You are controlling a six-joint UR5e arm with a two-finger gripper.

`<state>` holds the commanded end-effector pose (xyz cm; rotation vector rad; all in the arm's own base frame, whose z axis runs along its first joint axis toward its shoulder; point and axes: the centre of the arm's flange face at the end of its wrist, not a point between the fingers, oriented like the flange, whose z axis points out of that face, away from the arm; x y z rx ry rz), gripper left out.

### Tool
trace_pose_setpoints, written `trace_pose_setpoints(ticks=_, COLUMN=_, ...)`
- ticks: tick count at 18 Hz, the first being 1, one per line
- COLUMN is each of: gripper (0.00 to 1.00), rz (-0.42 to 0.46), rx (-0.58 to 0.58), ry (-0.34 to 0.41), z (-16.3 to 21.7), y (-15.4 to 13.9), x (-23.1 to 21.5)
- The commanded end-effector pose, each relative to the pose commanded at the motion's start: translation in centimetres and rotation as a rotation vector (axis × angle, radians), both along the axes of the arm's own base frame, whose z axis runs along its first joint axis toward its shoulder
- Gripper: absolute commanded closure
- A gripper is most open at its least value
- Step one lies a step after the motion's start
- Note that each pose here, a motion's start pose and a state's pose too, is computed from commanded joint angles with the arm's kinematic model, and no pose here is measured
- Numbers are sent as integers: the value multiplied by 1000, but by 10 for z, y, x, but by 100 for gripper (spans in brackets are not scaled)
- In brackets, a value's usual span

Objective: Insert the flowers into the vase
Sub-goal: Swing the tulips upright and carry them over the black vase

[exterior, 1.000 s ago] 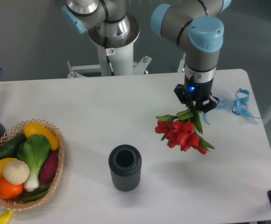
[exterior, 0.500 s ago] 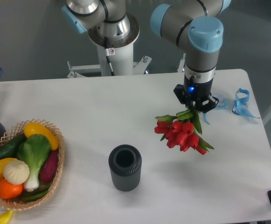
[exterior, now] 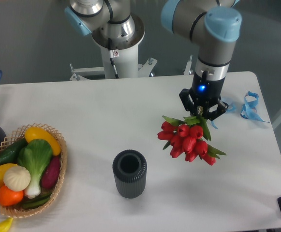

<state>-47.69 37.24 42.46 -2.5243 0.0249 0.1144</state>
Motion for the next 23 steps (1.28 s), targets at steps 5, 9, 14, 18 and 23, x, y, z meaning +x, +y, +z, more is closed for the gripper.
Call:
trace_pose_setpoints(ticks=5, gripper=98, rz=2, rx=348, ry=-164, z=26, y=4, x=-2)
trace_pose_setpoints(ticks=9, gripper=98, rz=-20, rx=455, ry=-247, z=31, y=10, x=6)
trace_pose_setpoints(ticks=14, gripper=98, rz=-178, rx=687, ry=-280, z=40, y=37, x=14)
trace_pose_setpoints(ticks=18, gripper=98, rz=-225, rx=761, ry=-301, z=35, y=42, x=12)
trace_pose_setpoints(ticks=23, gripper=98, rz=-266, rx=802, ry=-301, z=25, y=50, x=7)
